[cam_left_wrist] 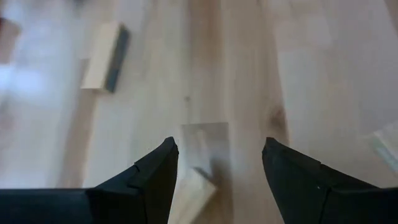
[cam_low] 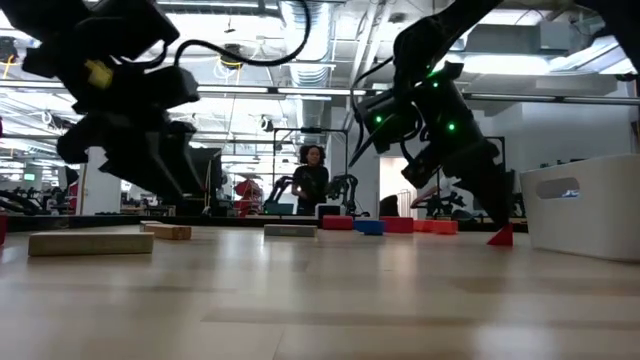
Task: Sort blocks by size
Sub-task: Put the red block into the grey bin
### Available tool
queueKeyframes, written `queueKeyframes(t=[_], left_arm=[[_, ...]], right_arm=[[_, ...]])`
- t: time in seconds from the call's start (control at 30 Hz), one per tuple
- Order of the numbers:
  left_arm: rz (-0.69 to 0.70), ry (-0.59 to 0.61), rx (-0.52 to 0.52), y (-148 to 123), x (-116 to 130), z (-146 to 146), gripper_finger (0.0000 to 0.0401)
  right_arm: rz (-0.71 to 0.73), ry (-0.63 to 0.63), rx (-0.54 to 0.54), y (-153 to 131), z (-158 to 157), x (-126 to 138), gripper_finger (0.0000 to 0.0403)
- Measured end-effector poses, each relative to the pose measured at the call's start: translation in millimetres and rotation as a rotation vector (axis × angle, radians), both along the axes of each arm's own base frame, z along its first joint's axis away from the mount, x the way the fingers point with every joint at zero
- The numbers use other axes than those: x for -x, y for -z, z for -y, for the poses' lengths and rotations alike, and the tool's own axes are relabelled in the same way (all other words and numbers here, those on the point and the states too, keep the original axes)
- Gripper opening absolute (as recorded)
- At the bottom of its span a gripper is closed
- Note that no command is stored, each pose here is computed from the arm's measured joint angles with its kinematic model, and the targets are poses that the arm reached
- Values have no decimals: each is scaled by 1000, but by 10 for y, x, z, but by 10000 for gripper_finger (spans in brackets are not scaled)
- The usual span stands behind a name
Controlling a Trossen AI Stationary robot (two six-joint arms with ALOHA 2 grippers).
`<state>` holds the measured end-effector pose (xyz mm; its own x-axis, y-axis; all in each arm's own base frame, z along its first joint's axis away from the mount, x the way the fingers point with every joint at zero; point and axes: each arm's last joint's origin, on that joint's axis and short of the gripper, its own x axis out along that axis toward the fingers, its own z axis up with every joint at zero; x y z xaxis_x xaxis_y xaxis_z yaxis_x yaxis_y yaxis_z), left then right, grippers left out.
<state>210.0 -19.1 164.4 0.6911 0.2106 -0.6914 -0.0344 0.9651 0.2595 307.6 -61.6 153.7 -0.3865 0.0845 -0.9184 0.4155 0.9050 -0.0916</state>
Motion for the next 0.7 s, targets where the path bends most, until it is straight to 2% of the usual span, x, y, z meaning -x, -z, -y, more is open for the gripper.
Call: queueKeyframes(t=[0.13,0.4,0.7], left_arm=[[39,-53,-9,-63,188,-43,224],[202,-74,35,-223,516,-86,224],[247,-70,67,-309,641,-70,224]], right_arm=[[13,-11,-3,11,2,-10,286],[26,-9,-22,14,1,-18,286],[-45,-29,-38,196,-4,1,286]])
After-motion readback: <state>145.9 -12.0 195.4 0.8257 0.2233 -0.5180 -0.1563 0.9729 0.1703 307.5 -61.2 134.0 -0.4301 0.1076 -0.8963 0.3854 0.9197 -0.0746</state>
